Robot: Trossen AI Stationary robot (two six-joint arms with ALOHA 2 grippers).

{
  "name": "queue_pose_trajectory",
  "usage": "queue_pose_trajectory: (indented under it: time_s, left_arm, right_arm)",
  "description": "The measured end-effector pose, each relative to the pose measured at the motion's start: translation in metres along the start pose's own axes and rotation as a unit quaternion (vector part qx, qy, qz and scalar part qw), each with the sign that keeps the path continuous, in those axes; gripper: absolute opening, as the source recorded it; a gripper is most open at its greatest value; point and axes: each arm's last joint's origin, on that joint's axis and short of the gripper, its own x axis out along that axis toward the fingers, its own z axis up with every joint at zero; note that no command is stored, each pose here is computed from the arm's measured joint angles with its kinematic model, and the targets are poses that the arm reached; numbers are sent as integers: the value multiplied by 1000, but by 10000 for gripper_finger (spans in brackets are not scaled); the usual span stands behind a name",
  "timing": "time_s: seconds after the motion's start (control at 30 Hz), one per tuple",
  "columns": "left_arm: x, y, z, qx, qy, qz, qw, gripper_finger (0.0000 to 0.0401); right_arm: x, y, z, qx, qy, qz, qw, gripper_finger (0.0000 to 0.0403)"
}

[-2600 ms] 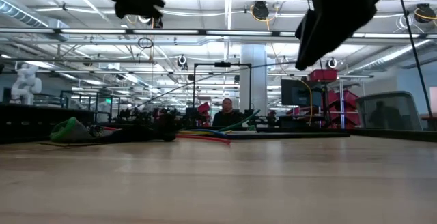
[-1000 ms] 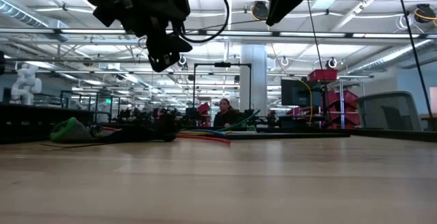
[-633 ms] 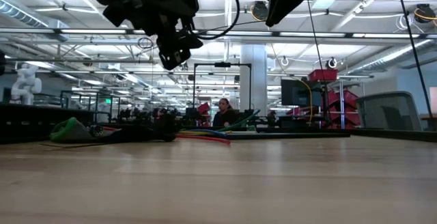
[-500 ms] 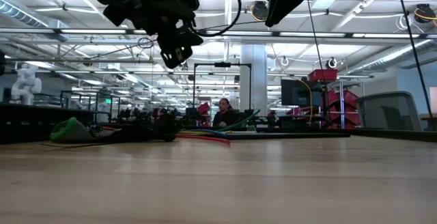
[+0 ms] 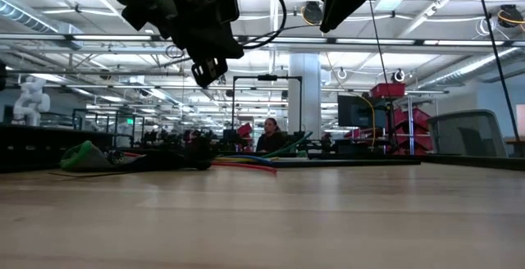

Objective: Ziptie cables
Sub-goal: Wrap the cable wires with the black zip tie

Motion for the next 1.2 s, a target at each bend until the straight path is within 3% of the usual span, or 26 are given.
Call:
queue_pose_trajectory:
  time_s: [0.17, 0.47, 0.63, 0.8, 1.0, 1.1, 1.2]
  left_arm:
    - [0, 0, 0, -8, 1, -1, 1000, 1]
    - [0, 0, -2, -13, 9, 2, 1000, 1]
    - [0, 2, -8, -29, 35, 11, 999, 0]
    - [-1, 3, -8, -30, 30, 45, 998, 0]
    - [-24, -8, 8, 11, -63, 122, 990, 0]
    - [-45, -19, 14, 45, -126, 156, 979, 0]
    - [-69, -31, 20, 65, -226, 183, 955, 0]
  right_arm:
    - [0, 0, 0, 3, 0, 0, 1000, 24]
    - [0, 0, 3, 30, -13, -9, 999, 169]
    - [-1, -4, 9, 35, -46, -56, 997, 231]
    - [-5, -13, 12, 65, -71, -133, 986, 253]
    - [-59, -39, -2, 211, -145, -189, 948, 243]
    - [-102, -47, -19, 267, -200, -233, 913, 235]
    - [-140, -49, -40, 332, -259, -255, 871, 228]
